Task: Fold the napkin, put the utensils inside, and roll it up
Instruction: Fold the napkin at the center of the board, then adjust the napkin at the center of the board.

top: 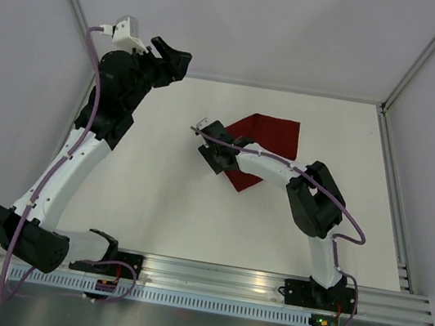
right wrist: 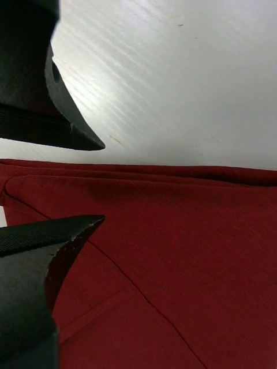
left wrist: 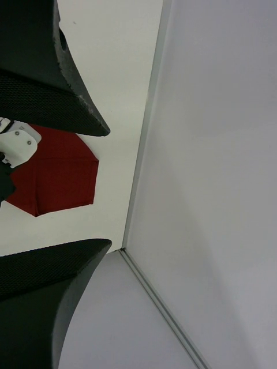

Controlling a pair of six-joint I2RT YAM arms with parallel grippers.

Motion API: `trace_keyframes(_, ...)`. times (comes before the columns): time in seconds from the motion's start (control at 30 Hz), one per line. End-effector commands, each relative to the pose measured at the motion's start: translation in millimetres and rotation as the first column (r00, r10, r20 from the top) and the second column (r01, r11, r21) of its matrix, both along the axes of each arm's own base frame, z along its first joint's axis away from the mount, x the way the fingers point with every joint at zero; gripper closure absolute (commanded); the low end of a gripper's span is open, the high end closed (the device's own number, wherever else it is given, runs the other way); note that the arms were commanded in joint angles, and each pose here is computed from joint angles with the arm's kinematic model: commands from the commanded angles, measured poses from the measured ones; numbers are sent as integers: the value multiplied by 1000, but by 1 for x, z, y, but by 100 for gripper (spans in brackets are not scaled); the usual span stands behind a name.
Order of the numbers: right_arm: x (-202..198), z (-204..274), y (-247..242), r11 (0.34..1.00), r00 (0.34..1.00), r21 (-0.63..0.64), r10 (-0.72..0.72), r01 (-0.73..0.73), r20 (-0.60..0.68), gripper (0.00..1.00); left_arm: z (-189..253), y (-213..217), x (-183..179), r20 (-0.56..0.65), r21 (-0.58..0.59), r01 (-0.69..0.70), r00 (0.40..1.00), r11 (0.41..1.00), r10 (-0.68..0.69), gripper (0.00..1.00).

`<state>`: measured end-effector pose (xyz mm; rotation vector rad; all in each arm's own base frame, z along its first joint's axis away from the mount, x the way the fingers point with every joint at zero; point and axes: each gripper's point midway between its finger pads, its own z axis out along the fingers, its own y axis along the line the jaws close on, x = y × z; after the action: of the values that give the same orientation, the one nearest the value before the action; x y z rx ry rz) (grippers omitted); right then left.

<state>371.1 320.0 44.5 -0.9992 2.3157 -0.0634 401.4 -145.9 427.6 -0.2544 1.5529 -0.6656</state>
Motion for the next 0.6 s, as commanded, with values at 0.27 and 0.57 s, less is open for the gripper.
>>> trace_keyframes(0.27,21,14,10,998,987,-58,-13,22,162,43,-2,0,5,-5,60,24,1000,998,-24,23)
trace_keyframes(0.57,24,-11,11,996,985,-87,17,-2,172,44,-19,-3,11,-38,71,39,999,997,-36,23)
